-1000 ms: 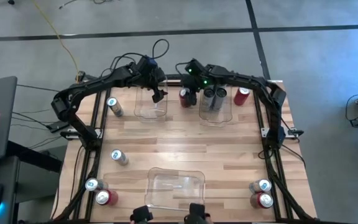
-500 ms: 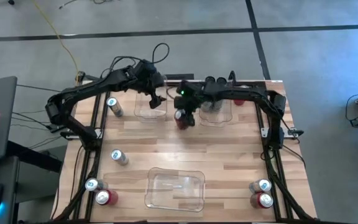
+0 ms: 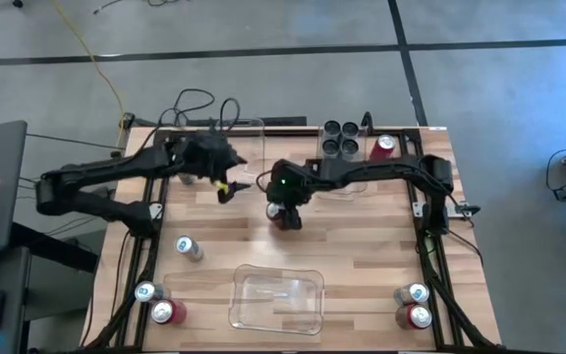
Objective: Sort soda cans
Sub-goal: Put the top center red soda can into the top left transparent bin
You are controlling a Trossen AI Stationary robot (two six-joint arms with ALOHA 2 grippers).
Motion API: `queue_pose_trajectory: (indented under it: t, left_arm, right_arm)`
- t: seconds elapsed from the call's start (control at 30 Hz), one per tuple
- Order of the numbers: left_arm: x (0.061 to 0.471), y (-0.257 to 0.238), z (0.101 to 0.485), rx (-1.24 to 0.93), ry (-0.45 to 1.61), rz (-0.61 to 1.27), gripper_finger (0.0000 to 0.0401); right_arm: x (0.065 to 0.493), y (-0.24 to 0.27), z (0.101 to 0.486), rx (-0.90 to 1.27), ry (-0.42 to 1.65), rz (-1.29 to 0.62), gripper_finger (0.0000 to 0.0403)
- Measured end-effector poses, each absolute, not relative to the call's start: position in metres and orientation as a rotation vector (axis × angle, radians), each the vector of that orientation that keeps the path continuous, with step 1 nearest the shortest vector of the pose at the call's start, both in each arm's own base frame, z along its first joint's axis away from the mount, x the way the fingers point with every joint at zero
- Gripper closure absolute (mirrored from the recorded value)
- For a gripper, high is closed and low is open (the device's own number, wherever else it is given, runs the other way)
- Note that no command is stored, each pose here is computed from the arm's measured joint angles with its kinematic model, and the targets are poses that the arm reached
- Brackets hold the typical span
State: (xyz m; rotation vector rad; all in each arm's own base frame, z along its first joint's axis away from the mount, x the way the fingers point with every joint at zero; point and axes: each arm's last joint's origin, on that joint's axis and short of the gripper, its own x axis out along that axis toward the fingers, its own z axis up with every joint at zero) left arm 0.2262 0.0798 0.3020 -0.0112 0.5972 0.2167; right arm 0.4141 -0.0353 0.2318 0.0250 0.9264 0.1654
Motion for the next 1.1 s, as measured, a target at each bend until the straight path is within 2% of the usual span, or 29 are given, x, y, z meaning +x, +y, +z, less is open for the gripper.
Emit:
queue_pose_trajectory:
  t: [0.37, 0.7, 0.9, 1.1]
  left_arm:
    - [0.222, 0.027, 0.276, 0.015, 0.472, 0.169, 0.0046]
    - [0.223, -0.006, 0.275, 0.062, 0.462, 0.198, 0.0046]
    - [0.223, -0.013, 0.277, 0.081, 0.443, 0.233, 0.0046]
    - [0.223, -0.014, 0.277, 0.070, 0.444, 0.234, 0.0046]
  right_arm:
    - [0.417, 0.003, 0.218, 0.010, 0.883, 0.057, 0.0174]
    - [0.415, 0.025, 0.217, -0.054, 0.892, -0.018, 0.0174]
    - [0.422, 0.024, 0.222, -0.081, 0.802, -0.009, 0.0174]
    - [0.422, 0.022, 0.223, -0.083, 0.800, -0.010, 0.0139]
